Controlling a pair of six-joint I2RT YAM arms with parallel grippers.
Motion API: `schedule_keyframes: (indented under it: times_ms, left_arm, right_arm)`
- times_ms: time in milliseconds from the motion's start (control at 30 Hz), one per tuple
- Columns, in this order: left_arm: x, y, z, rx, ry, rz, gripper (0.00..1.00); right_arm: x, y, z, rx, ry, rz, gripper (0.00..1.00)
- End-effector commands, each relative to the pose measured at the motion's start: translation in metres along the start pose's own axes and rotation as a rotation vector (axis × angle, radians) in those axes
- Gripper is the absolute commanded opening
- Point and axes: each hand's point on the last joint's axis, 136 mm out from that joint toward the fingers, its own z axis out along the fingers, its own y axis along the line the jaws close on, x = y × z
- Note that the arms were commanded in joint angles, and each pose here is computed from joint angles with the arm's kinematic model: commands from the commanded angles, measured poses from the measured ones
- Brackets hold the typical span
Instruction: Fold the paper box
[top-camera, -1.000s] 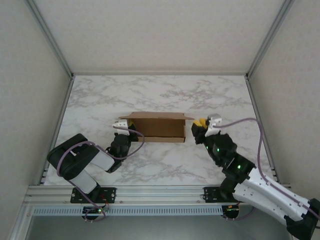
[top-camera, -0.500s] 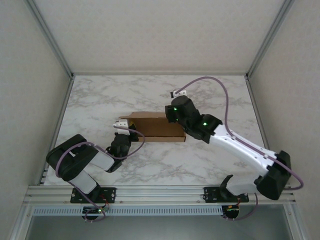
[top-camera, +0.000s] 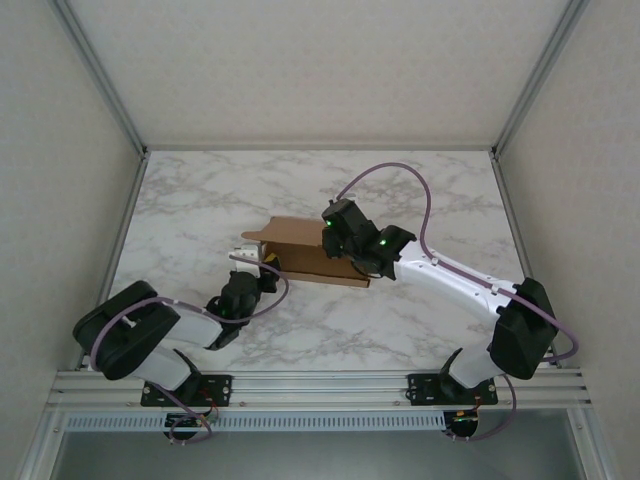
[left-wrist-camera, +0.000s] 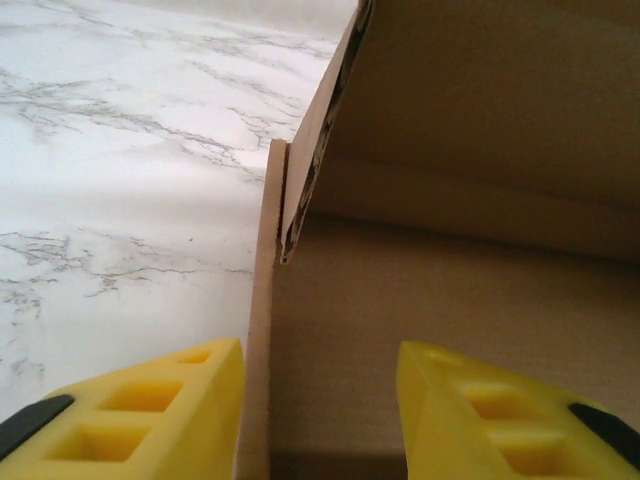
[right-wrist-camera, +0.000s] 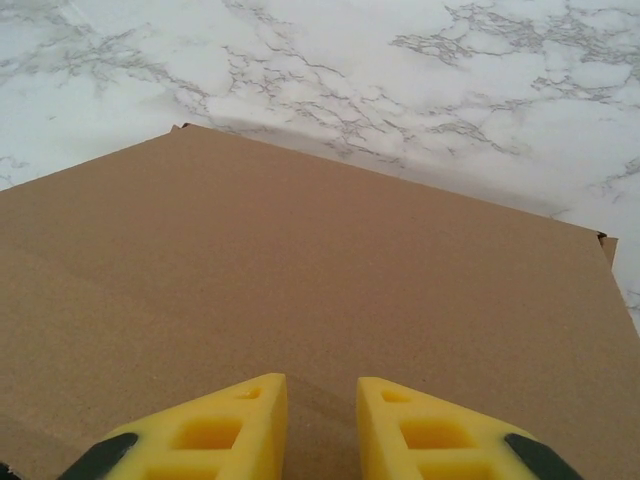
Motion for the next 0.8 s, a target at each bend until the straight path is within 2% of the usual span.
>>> schedule_keyframes:
  times_ms: [0,233,433,767]
  left_arm:
    - [-0.002,-0.003,-0.007,0.020,0.013,-0.027,0.46]
    - [-0.023,-0.011,-0.022,0.077,-0.012,-0.069,0.53]
    - [-0.027,-0.007,-0.035,0.083,-0.005,-0.145,0.57]
    - [-0.027,0.010,-0.062,0.074,0.007,-0.302,0.59]
  right_arm:
    - [0.002,0.003,0.001,-0.011,0.004,0.013,0.25]
    - [-0.002,0.001,-0.003,-0.007,-0.017,0.002,0.27]
    - [-0.003,0.002,-0.006,-0.020,-0.025,-0.002,0.28]
    - [0.001,-0.006,-0.010,0.002,-0.036,-0.030,0.29]
